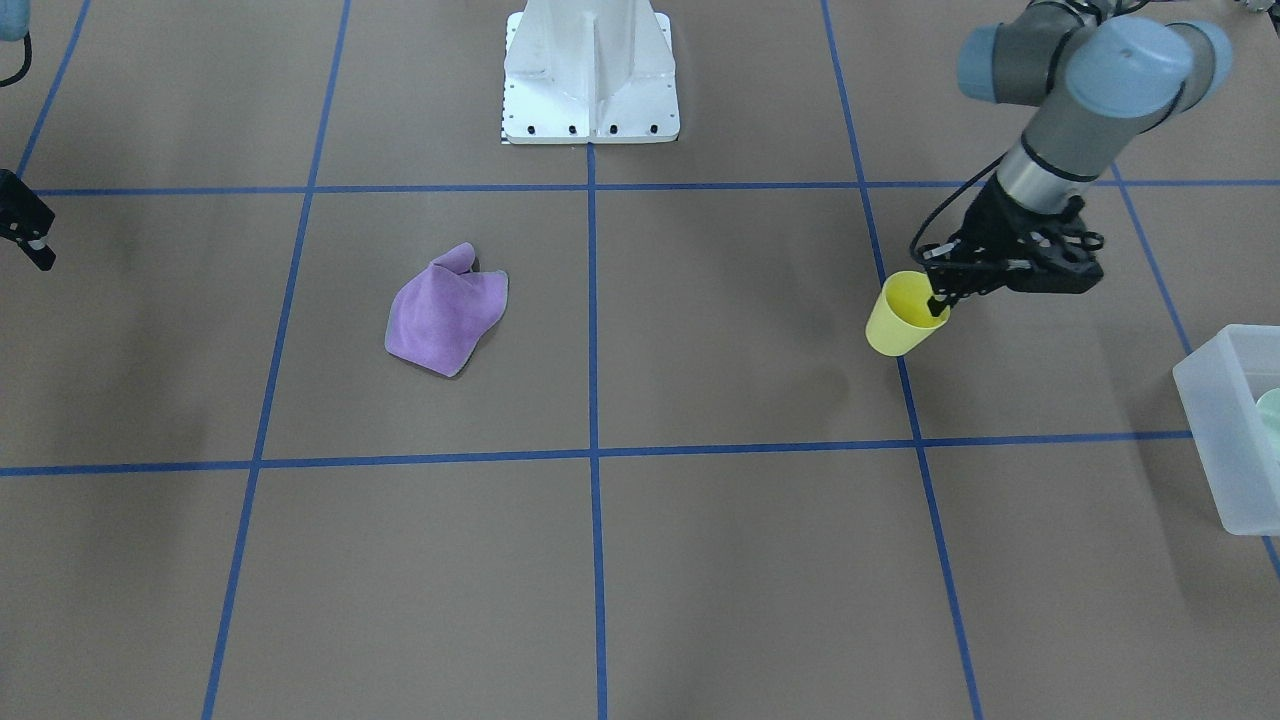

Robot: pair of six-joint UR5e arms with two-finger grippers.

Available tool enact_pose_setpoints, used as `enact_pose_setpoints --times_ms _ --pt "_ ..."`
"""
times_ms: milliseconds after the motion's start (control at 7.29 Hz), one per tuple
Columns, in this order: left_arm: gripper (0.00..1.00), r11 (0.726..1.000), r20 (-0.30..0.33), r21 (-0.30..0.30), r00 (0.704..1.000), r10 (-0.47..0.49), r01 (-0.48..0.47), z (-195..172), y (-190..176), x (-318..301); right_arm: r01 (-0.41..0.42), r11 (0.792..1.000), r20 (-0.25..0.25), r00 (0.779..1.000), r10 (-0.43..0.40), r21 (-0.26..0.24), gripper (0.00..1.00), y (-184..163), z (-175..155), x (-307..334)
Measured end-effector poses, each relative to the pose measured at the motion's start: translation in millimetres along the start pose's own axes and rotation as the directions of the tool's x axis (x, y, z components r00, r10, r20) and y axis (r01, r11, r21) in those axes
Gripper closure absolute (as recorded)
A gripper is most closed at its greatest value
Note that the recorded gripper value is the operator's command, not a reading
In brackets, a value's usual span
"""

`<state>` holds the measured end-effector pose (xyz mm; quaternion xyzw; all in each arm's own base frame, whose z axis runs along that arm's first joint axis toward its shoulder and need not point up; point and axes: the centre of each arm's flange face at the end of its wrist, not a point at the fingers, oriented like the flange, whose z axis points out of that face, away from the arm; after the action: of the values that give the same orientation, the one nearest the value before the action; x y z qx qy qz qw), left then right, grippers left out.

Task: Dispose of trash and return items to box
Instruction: 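Carry the yellow cup into the clear bin and set it in the bowl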

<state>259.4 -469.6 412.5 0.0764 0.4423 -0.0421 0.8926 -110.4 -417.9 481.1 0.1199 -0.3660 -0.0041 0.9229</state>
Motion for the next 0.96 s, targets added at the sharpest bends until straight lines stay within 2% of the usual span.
enact_pose_setpoints --times_ms 411,686,960 --pt "1.0 0.992 0.054 0.016 0.991 0.124 -0.125 -57.7 -36.6 -156.9 0.002 1.0 0.002 1.0 -0.002 0.0 0.0 0.2 -0.1 -1.1" --pt "1.0 0.983 0.102 0.016 0.979 0.178 -0.181 -83.6 -89.0 -266.7 0.004 1.0 0.003 1.0 -0.004 -0.001 0.0 0.4 0.1 -1.5" --pt "1.0 0.967 0.149 -0.025 0.956 0.253 -0.252 -103.1 -158.3 -375.2 0.005 1.0 0.004 1.0 -0.005 -0.001 0.0 0.4 0.2 -2.2"
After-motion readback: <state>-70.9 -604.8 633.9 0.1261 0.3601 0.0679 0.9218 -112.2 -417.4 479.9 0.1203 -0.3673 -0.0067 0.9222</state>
